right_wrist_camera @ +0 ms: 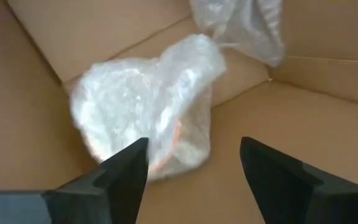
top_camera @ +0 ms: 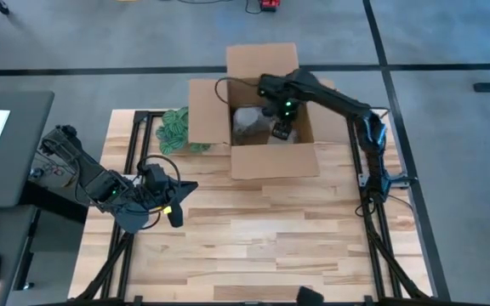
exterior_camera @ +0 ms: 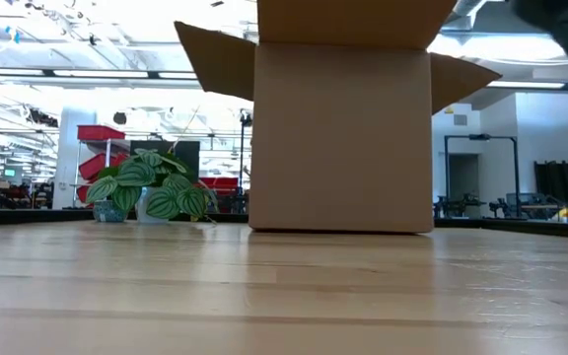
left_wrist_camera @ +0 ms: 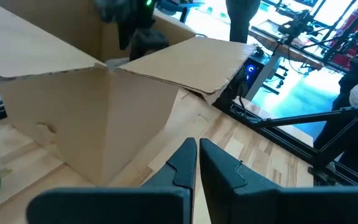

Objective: Wrap mug
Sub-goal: Put the yellow wrapped mug into the cardboard box, then close the cardboard box

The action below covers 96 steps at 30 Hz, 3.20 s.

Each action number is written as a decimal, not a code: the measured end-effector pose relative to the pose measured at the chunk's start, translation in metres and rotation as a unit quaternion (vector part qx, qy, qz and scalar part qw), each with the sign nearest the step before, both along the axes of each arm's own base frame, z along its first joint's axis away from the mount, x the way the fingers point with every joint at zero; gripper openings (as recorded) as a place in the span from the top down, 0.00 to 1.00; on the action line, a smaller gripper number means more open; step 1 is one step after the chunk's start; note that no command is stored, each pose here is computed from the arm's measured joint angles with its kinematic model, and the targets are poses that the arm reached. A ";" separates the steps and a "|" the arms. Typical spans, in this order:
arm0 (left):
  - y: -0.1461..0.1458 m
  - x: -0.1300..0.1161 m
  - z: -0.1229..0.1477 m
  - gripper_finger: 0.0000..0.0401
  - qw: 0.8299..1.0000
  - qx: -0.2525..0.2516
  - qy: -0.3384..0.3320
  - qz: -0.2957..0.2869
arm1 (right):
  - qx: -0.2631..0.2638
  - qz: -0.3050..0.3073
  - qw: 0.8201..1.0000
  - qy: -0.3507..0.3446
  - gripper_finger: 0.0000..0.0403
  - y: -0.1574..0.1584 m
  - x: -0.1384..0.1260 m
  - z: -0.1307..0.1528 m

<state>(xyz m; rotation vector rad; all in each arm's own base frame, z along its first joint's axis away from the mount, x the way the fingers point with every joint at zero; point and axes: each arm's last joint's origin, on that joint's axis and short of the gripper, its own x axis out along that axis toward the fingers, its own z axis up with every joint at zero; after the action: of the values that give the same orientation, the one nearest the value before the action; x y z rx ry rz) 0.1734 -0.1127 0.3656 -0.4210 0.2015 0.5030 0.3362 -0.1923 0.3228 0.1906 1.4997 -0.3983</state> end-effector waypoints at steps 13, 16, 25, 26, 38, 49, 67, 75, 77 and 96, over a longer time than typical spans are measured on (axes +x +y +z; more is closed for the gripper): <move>0.017 -0.007 0.029 1.00 0.997 -0.050 -0.053 0.016 | -0.068 -0.053 0.980 -0.182 0.41 0.059 -0.082 0.116; 0.031 -0.013 0.046 1.00 0.997 -0.068 -0.037 0.004 | -0.009 -0.068 0.965 -0.253 0.41 0.085 -0.110 0.141; 0.067 -0.015 0.016 1.00 0.963 -0.149 0.226 -0.001 | 0.193 -0.085 0.937 -0.277 0.45 0.149 -0.137 0.138; 0.069 -0.014 0.010 1.00 0.956 -0.148 0.252 0.011 | 0.196 -0.093 0.941 -0.259 0.47 0.154 -0.137 0.130; 0.088 -0.009 -0.042 1.00 0.924 -0.100 0.353 0.107 | 0.086 -0.317 0.934 -0.142 0.80 0.180 -0.191 0.043; 0.117 -0.018 -0.063 1.00 0.937 -0.005 0.235 0.258 | -0.046 -0.464 0.857 -0.218 0.95 0.174 -0.221 -0.034; 0.146 0.016 0.011 1.00 0.965 0.158 0.033 0.207 | -0.158 -0.302 0.762 -0.550 1.00 0.166 -0.221 0.026; 0.153 0.045 0.023 1.00 0.981 0.125 0.023 0.148 | -0.135 -0.207 0.757 -0.605 1.00 0.167 -0.199 0.042; 0.148 0.038 0.044 1.00 0.983 0.113 0.027 0.143 | -0.117 -0.192 0.768 -0.600 1.00 0.168 -0.191 0.039; 0.161 0.028 -0.025 1.00 0.944 -0.002 0.213 0.250 | -0.055 -0.162 0.841 -0.513 1.00 0.147 -0.137 0.005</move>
<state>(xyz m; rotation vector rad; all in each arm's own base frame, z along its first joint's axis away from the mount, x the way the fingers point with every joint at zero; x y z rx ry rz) 0.2010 0.0486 0.3411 -0.3609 0.5191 1.0965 0.1989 -0.0457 0.3276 0.4835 0.3716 -0.5329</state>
